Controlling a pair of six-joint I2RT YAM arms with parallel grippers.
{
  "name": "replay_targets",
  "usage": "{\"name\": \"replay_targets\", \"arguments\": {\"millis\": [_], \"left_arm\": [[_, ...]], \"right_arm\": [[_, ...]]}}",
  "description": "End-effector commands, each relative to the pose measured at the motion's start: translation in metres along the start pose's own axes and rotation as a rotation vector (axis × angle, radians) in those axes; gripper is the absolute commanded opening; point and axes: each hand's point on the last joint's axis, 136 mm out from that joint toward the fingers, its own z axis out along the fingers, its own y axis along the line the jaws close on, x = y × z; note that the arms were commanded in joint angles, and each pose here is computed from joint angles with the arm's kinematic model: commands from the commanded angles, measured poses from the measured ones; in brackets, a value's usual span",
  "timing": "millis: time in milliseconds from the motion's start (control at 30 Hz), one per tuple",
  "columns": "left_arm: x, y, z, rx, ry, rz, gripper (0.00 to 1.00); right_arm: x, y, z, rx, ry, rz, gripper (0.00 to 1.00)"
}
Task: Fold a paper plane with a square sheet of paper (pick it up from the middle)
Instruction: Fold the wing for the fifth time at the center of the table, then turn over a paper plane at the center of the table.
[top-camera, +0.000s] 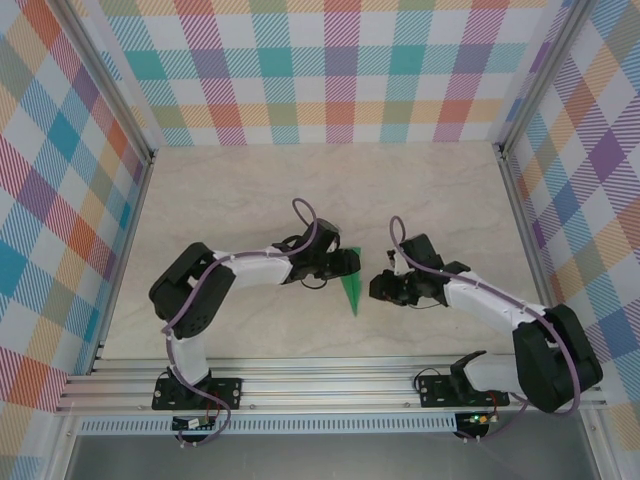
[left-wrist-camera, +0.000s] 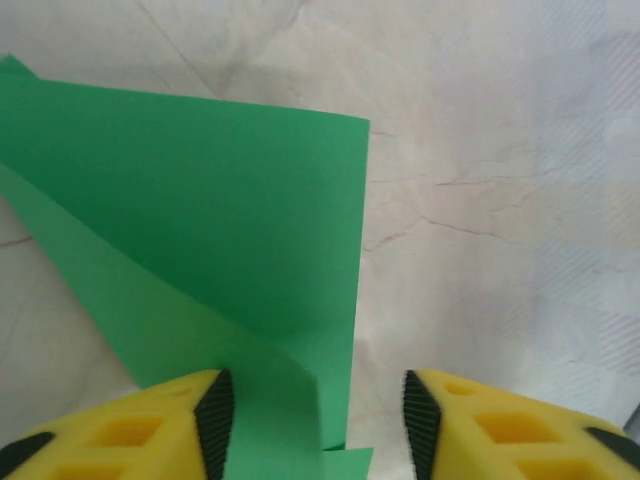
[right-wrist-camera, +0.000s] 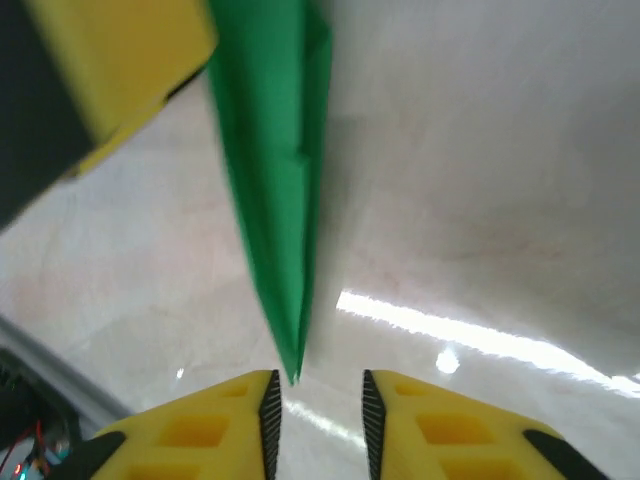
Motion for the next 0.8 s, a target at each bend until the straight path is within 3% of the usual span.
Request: {"name": "replay_targets", "arguments": {"millis": [0,100,400,633,767], "left_arm": [[-0.009,-0.007,-0.034,-0.019,-0.089,0.007,0.59],[-0.005,0.008,-0.047,-0.108,-0.112,-0.039,0.65],[0.012,0.037,-0.044,-0.242,-0.114,-0.086,0.63],[0.017,0.038,-0.029,-0.233,-0.081,-0.088,0.52],[0.021,0.042,-0.023,-0.243,-0.06,-0.09,0.37]], "right_arm": [[-0.01,-0.026,-0.013,0.14,-0.06,0.027,0.38],[-0.016,-0.022,-0.013,0.103,-0.077,0.034,0.45],[-0.025,0.02,0.005,-0.118,0.01,-0.021,0.5],[-0.023,0.029,0.019,-0.16,0.105,-0.051,0.53],[-0.022,0.026,0.029,-0.157,0.129,-0.037,0.53]]}}
